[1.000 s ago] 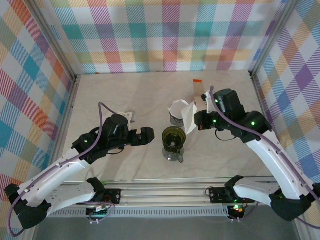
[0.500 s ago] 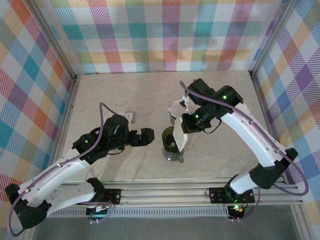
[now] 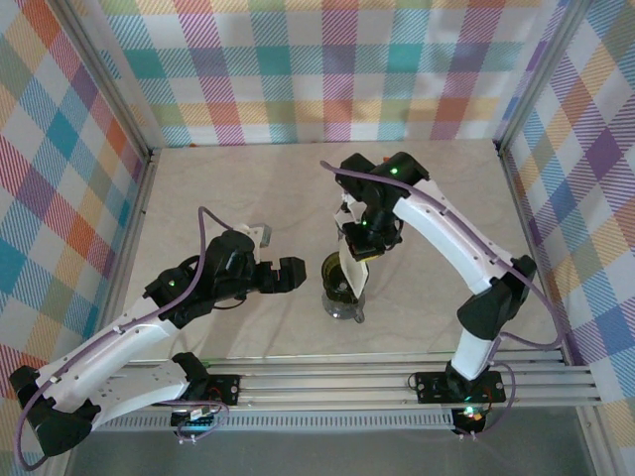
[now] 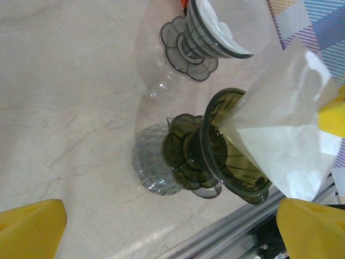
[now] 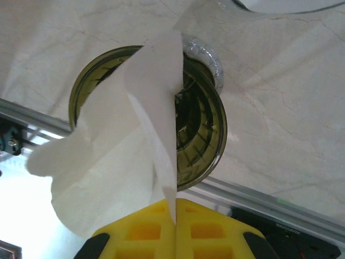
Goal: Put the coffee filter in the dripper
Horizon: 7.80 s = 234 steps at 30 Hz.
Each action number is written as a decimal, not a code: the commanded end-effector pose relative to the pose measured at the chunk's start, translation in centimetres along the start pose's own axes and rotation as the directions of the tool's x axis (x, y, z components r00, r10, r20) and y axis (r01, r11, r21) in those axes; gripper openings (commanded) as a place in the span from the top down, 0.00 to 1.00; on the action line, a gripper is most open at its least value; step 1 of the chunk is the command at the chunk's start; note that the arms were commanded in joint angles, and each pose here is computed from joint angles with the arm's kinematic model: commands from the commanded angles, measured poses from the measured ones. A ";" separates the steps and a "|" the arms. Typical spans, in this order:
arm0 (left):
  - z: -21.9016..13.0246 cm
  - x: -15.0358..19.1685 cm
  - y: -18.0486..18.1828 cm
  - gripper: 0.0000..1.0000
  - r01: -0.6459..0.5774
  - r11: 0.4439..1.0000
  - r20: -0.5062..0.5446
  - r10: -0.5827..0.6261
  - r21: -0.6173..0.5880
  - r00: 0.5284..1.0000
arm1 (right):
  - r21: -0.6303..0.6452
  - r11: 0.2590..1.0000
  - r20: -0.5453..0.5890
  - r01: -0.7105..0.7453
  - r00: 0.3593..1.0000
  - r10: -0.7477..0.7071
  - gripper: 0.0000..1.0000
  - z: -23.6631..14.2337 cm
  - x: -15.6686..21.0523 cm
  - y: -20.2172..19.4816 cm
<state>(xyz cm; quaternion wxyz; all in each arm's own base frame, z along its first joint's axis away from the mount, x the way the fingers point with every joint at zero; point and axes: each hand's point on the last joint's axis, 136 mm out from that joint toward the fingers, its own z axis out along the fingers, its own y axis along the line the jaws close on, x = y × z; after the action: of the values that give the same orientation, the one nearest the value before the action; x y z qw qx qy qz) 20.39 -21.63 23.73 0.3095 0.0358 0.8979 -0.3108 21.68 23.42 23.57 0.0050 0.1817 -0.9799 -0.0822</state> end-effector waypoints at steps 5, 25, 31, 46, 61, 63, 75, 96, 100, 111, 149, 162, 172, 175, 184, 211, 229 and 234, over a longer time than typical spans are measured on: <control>0.0 0.3 -0.5 0.00 -0.021 0.999 -0.005 0.021 0.033 1.000 | 0.051 0.998 -0.017 0.038 0.999 -0.037 0.95 1.8 -0.8 0.3; -0.3 -0.5 -0.7 0.00 -0.009 1.000 0.013 0.009 0.026 1.000 | -0.016 0.999 0.333 0.044 0.942 -0.036 0.42 -3.3 -1.6 0.3; -0.3 -1.0 -0.7 0.00 0.010 1.000 0.032 -0.010 0.017 0.999 | -0.169 0.978 0.538 0.118 0.843 -0.009 0.43 -4.5 -2.0 2.1; 1.5 -0.8 -0.9 0.01 0.021 1.000 -0.007 -0.021 0.005 1.000 | -0.021 0.993 0.548 0.119 0.832 -0.088 0.61 0.2 -2.1 1.6; 2.9 -1.0 -2.1 0.01 0.027 0.999 -0.036 -0.025 0.039 0.999 | 0.116 0.986 0.534 0.116 0.830 -0.160 1.00 0.8 -1.7 0.0; 3.2 -1.1 -2.4 0.01 0.029 0.998 -0.040 -0.027 0.050 0.999 | 0.154 0.982 0.533 0.111 0.827 -0.177 1.00 0.7 -1.7 -0.4; 5.5 -0.3 -2.8 0.09 0.057 0.996 -0.088 -0.050 0.076 0.995 | 0.296 0.944 0.468 0.146 0.839 -0.277 1.00 3.6 -1.4 -0.1; 8.0 2.3 -2.1 0.40 0.057 0.997 -0.182 -0.046 0.057 0.982 | 0.274 0.952 0.476 0.133 0.842 -0.254 1.00 4.5 -1.0 0.2; 8.0 2.5 -2.1 0.48 0.053 0.997 -0.193 -0.041 0.057 0.980 | 0.268 0.957 0.492 0.113 0.837 -0.237 1.00 4.1 -0.8 -0.1; 8.0 3.0 -2.1 0.53 0.048 0.997 -0.205 -0.035 0.058 0.978 | 0.210 0.976 0.550 0.061 0.818 -0.170 0.43 1.9 -0.7 -0.7; 8.1 3.3 -2.5 0.53 0.038 0.997 -0.220 -0.023 0.065 0.975 | 0.083 0.996 0.310 0.025 0.949 -0.050 0.30 7.4 -1.3 -2.1; 8.2 3.4 -2.5 0.53 0.036 0.997 -0.223 -0.021 0.063 0.975 | 0.106 0.992 0.269 0.062 0.959 -0.088 0.31 8.8 -1.8 -2.0; 7.6 2.6 -2.8 0.42 0.040 0.997 -0.194 -0.026 0.066 0.981 | 0.136 0.989 0.236 0.061 0.967 -0.092 0.31 10.3 -1.5 -2.7; 7.1 1.9 -3.1 0.29 0.036 0.996 -0.163 -0.023 0.080 0.986 | 0.141 0.988 0.232 0.064 0.968 -0.096 0.31 10.5 -1.5 -2.8; 7.8 1.1 -3.3 0.21 0.035 0.997 -0.134 -0.026 0.071 0.991 | 0.156 0.986 0.233 0.060 0.968 -0.096 0.32 10.9 -1.6 -3.0; 8.5 2.3 -1.1 0.47 0.029 0.999 -0.173 -0.035 -0.036 0.984 | 0.157 0.985 0.321 0.069 0.940 -0.117 0.32 9.2 -2.1 -2.6; 8.5 2.5 -1.5 0.50 0.043 0.999 -0.182 -0.044 -0.009 0.982 | 0.100 0.995 0.513 0.022 0.856 -0.070 0.31 1.7 -1.5 -2.7; 8.3 2.3 -2.0 0.47 0.052 0.999 -0.179 -0.049 0.008 0.983 | 0.062 0.998 0.540 0.016 0.840 -0.047 0.31 1.1 -0.3 -3.0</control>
<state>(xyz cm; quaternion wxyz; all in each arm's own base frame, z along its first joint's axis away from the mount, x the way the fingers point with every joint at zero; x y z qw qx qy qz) 22.99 -28.01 17.71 0.2226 0.0397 0.9234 -0.3101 23.71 21.48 21.57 -0.2721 0.1752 -0.9415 -0.0942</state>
